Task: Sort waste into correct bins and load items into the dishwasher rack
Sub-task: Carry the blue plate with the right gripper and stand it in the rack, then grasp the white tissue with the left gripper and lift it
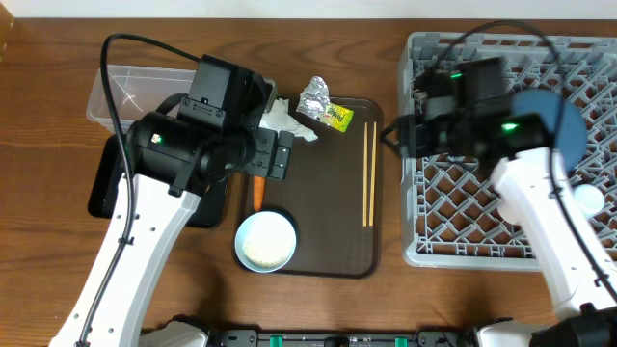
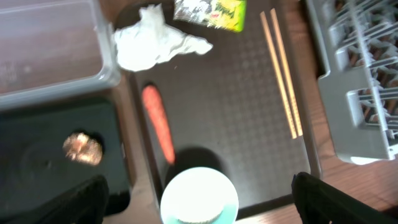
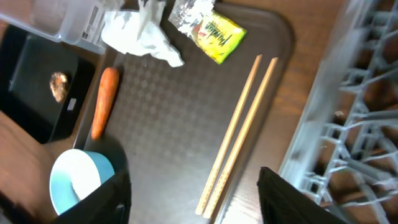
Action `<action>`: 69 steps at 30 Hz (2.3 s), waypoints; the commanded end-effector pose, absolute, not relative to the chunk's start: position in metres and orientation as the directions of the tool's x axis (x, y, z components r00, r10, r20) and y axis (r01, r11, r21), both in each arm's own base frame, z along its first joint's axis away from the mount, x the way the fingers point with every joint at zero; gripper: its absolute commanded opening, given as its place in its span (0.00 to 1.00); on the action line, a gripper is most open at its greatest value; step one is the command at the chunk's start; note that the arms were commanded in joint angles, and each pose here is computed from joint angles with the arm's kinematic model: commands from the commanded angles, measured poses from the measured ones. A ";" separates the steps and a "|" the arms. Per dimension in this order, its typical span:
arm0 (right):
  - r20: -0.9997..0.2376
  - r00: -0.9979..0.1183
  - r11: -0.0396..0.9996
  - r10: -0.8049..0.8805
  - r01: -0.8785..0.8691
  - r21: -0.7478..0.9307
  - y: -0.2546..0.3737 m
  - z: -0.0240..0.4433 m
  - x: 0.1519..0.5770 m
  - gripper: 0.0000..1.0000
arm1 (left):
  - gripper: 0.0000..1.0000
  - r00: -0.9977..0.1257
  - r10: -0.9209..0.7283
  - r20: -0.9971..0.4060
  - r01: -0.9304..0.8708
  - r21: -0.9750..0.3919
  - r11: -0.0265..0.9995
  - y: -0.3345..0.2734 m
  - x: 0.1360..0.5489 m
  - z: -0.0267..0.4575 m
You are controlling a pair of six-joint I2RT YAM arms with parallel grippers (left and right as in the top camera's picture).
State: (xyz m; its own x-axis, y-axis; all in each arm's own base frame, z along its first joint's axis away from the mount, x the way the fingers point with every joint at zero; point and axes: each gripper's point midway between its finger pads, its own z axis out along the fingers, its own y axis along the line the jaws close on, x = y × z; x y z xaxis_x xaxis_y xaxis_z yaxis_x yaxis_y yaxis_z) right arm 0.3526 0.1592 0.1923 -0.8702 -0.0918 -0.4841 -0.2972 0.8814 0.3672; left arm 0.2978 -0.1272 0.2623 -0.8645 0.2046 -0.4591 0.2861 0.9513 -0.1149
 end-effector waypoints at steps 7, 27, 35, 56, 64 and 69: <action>-0.454 -0.889 0.965 -0.056 -0.165 0.203 0.189 0.162 0.348 0.55 | 0.85 -0.917 0.040 -0.396 0.078 -0.081 0.994 -0.089 0.288 0.258; -0.462 -0.887 0.975 -0.024 -0.123 0.186 0.181 0.157 0.359 0.64 | 0.85 -0.909 0.070 -0.412 0.108 -0.070 0.992 -0.100 0.345 0.208; -0.543 -0.822 0.975 0.169 0.060 0.212 0.103 0.202 0.372 0.87 | 0.84 -0.888 0.159 -0.431 0.205 -0.061 0.977 -0.124 0.405 0.154; -0.521 -0.808 0.942 0.275 0.119 0.312 0.069 0.226 0.357 0.89 | 0.68 -0.904 0.234 -0.357 0.257 -0.020 0.966 -0.150 0.460 0.008; -0.517 -0.811 0.940 0.273 0.111 0.323 0.071 0.226 0.356 0.89 | 0.06 -0.917 0.234 -0.322 0.258 -0.034 0.965 -0.150 0.448 0.028; -0.521 -0.808 0.940 0.273 0.109 0.324 0.071 0.227 0.357 0.89 | 0.06 -0.882 0.224 -0.415 0.242 0.008 0.970 -0.138 0.446 0.101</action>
